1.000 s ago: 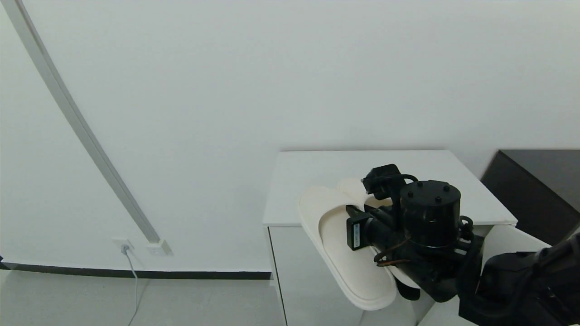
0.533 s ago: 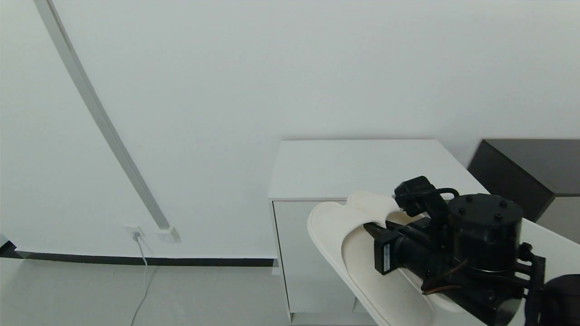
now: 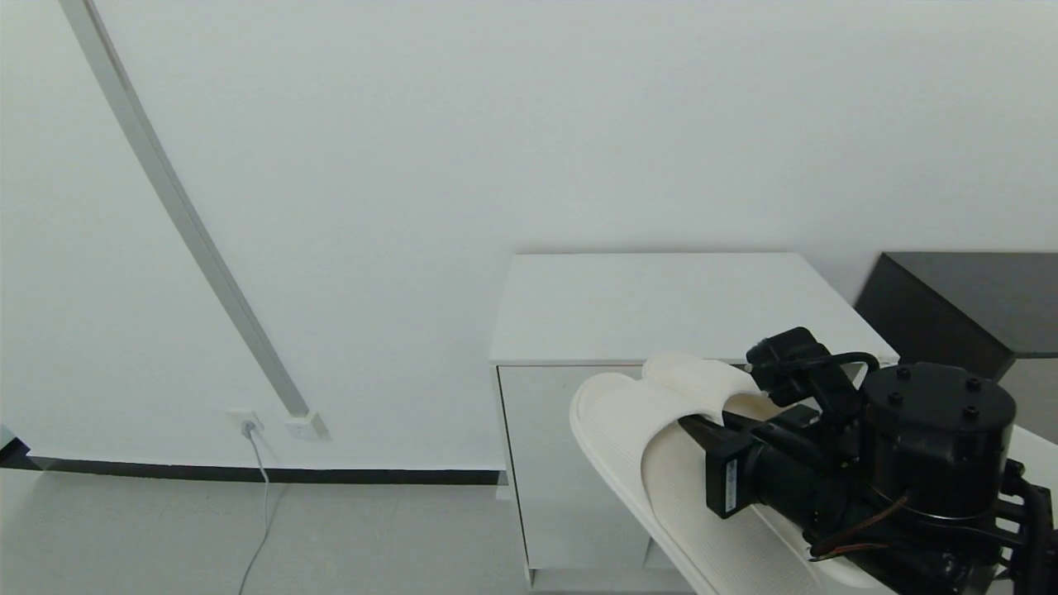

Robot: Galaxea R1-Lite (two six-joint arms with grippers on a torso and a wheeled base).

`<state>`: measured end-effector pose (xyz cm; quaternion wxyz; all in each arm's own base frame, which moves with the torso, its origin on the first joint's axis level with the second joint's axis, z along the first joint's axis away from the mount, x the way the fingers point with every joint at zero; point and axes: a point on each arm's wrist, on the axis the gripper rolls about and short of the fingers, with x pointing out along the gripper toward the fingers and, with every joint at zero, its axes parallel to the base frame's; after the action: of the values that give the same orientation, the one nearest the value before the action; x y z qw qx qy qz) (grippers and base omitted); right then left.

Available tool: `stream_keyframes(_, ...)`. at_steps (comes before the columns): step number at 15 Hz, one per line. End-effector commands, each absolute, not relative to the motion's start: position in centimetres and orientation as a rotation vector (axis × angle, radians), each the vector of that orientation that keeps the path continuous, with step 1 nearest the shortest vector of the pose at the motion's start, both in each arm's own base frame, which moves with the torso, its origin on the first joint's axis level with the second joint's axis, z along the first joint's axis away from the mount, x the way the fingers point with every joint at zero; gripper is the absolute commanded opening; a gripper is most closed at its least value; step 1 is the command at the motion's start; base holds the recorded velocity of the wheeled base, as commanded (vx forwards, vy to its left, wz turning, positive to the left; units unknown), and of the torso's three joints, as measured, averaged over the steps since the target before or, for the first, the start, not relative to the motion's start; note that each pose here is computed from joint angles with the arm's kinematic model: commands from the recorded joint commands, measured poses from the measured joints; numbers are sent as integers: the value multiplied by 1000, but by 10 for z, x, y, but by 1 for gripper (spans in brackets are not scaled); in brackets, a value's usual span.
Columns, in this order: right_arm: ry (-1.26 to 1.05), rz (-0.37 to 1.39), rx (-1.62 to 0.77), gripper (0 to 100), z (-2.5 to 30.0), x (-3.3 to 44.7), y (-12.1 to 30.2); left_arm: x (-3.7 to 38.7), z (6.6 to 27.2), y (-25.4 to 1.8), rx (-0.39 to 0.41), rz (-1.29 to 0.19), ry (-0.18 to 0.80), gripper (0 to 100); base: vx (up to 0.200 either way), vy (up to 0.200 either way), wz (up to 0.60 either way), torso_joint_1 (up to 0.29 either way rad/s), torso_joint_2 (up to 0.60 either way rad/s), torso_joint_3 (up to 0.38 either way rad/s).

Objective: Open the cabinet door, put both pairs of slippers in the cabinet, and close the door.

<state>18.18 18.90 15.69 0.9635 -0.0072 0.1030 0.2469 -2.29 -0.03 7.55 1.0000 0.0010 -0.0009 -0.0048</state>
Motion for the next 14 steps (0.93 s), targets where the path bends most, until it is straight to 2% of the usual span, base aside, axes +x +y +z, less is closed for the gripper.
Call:
stream_keyframes(1,211,501,-17,0,156,181,189,-23,76,0,2,-8,-2,0,0,0,0,0,0,0)
stream_keyframes(7,231,501,-30,0,150,184,192,-23,76,0,2,-9,-2,0,0,0,0,0,0,0)
stream_keyframes(14,236,508,-34,0,148,183,195,-23,76,0,3,-9,-2,0,0,-200,0,2,3,2)
